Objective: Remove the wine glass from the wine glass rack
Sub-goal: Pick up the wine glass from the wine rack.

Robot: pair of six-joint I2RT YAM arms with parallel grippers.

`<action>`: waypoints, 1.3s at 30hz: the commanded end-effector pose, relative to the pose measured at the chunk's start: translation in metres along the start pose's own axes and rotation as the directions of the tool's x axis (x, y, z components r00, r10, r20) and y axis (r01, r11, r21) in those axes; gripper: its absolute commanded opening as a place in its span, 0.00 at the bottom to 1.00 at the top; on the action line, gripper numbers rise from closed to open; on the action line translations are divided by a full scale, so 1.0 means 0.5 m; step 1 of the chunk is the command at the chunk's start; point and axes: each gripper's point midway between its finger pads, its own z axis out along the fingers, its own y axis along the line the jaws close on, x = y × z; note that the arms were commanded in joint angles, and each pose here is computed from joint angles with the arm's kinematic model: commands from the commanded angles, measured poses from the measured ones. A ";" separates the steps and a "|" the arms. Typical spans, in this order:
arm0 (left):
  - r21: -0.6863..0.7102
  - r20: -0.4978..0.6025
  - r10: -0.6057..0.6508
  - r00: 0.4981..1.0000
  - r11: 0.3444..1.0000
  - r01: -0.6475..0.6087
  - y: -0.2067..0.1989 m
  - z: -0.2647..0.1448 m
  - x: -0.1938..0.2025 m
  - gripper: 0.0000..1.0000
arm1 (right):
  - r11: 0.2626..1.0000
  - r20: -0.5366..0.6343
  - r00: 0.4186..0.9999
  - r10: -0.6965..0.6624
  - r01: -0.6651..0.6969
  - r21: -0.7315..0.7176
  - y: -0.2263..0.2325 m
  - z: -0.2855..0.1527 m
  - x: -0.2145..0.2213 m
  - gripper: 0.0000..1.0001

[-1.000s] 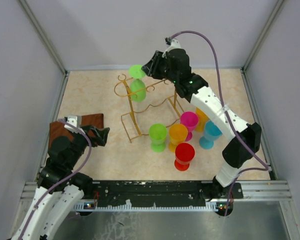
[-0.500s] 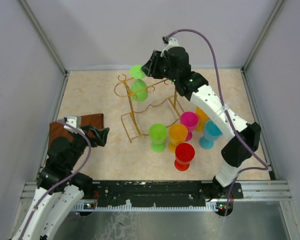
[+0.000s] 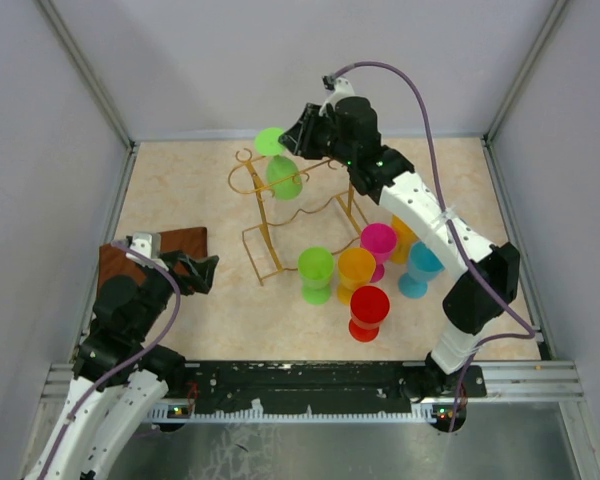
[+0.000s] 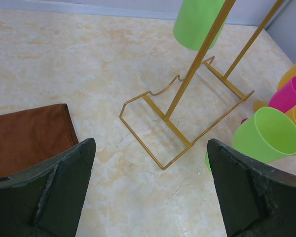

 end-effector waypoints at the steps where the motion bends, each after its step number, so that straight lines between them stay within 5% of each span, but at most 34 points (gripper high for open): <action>1: 0.015 0.016 -0.008 1.000 1.000 0.008 -0.005 -0.007 -0.006 1.00 | 0.998 0.046 0.999 0.025 -0.022 -0.067 0.043 -0.024 -0.035 0.25; 13: 0.015 0.021 -0.017 1.000 1.000 0.017 -0.005 -0.011 -0.006 1.00 | 0.978 0.187 0.961 0.202 -0.189 -0.088 0.053 -0.057 -0.091 0.00; 22: 0.007 0.018 -0.020 1.000 1.000 0.020 -0.003 -0.012 -0.006 1.00 | 0.934 0.232 0.910 0.345 -0.308 -0.182 0.074 -0.059 -0.134 0.00; 39: 0.046 0.016 0.009 1.000 0.999 -0.010 -0.017 -0.017 -0.017 1.00 | 0.916 0.179 0.906 0.383 -0.347 -0.202 0.069 0.005 -0.139 0.00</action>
